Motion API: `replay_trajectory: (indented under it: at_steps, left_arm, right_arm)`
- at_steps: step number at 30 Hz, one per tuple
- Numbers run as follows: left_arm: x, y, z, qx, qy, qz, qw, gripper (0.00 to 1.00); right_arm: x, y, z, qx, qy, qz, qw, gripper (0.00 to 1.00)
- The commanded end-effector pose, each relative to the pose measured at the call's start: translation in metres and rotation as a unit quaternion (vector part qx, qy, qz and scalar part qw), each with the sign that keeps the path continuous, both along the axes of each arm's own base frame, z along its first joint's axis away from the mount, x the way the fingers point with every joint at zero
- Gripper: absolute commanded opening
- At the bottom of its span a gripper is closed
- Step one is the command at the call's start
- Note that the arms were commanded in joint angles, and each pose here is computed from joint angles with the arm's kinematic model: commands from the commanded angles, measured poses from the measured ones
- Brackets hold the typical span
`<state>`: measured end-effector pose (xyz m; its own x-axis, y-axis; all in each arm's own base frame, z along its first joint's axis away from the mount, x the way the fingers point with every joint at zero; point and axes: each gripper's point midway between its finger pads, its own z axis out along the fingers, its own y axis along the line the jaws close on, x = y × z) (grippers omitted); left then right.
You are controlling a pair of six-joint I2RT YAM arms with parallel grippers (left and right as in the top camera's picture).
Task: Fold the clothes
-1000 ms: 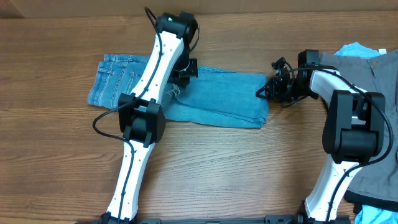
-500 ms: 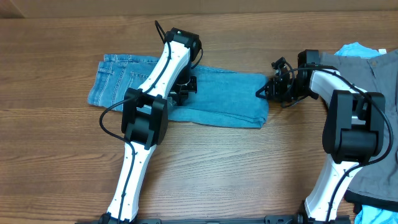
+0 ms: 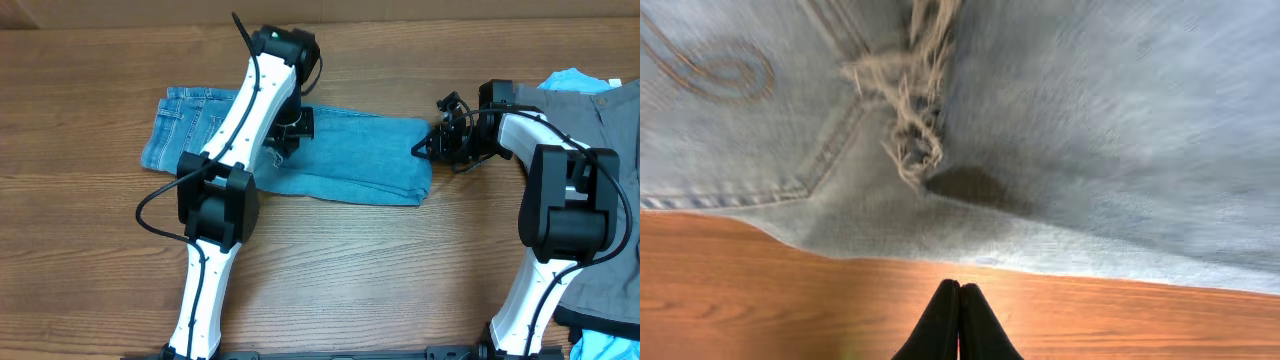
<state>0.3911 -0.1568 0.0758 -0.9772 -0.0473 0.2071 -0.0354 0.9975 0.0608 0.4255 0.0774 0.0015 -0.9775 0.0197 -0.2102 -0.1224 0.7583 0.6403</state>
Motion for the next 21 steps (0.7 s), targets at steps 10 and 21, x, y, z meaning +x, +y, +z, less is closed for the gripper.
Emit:
replay_trajectory:
  at_steps: [10, 21]
  left_arm:
    - [-0.04, 0.003, -0.085, 0.017, 0.072, -0.019, 0.997, 0.04]
    - [0.011, -0.012, 0.046, -0.054, -0.118, -0.034, 0.991, 0.04]
  right_arm:
    - [0.0, -0.018, -0.02, -0.037, 0.012, -0.014, 0.999, 0.04]
    - [0.002, -0.015, -0.01, -0.022, 0.019, -0.024, 0.999, 0.04]
